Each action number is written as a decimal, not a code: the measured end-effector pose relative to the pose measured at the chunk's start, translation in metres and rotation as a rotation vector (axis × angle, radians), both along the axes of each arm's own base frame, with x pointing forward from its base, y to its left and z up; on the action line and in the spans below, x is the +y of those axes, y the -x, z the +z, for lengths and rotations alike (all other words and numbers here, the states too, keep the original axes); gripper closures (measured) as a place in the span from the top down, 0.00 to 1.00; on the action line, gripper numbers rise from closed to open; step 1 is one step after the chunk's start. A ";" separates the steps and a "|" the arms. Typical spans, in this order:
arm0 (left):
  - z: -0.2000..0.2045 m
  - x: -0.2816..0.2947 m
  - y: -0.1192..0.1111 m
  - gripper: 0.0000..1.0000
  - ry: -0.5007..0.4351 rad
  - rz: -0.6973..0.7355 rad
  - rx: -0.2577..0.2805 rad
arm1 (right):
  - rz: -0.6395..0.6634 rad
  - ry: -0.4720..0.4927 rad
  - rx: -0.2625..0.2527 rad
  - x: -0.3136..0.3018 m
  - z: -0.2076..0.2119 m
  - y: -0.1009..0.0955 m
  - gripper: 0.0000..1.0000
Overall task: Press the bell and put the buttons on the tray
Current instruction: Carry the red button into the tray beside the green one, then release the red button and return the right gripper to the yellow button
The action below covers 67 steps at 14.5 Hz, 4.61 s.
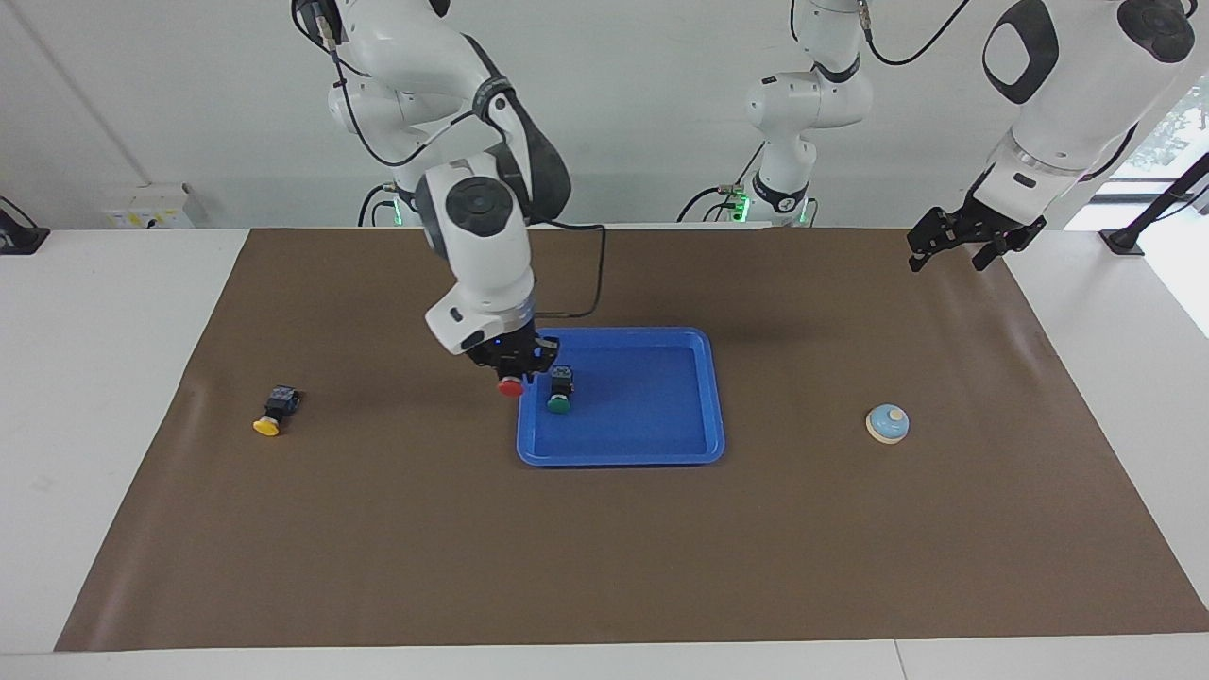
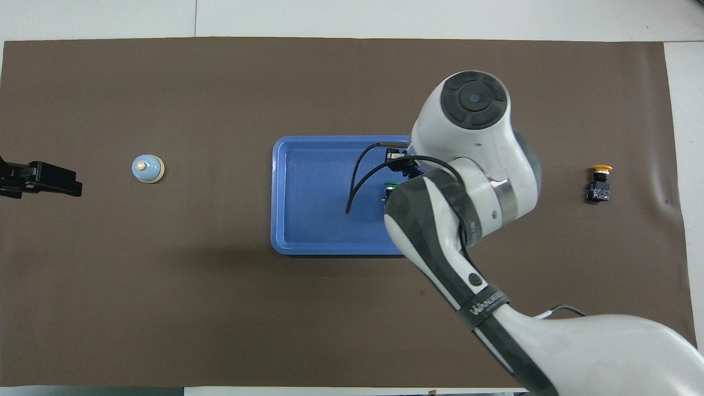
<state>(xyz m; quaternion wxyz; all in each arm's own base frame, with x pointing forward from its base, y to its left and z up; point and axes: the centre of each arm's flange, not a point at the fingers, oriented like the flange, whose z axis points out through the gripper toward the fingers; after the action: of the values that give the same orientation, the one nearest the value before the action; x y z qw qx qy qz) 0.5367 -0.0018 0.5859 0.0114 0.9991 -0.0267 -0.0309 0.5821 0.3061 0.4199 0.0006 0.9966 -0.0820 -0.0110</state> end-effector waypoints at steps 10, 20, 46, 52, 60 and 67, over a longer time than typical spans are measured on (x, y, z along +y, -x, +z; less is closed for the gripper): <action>0.000 0.000 0.000 1.00 0.000 0.000 0.000 | -0.016 0.002 0.016 0.093 -0.061 0.011 0.41; 0.000 0.000 0.000 1.00 0.000 0.000 0.000 | -0.006 -0.015 0.001 0.102 -0.114 0.013 0.41; 0.000 0.000 0.000 1.00 0.000 0.000 0.000 | -0.021 0.089 0.111 -0.327 -0.001 -0.062 1.00; 0.000 0.000 0.000 1.00 0.000 0.000 0.000 | -0.027 0.074 0.007 -0.434 -0.067 -0.016 1.00; 0.000 0.000 0.000 1.00 0.000 0.000 0.000 | -0.038 0.074 -0.071 -0.447 -0.114 0.014 1.00; 0.000 0.000 0.000 1.00 0.000 0.000 0.000 | -0.009 0.071 -0.063 -0.454 -0.128 0.021 0.89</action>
<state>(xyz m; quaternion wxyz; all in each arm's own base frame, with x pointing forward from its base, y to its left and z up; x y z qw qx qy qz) 0.5367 -0.0017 0.5859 0.0114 0.9991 -0.0267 -0.0309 0.5608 -0.1479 0.2923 0.0334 0.9954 -0.0870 0.0231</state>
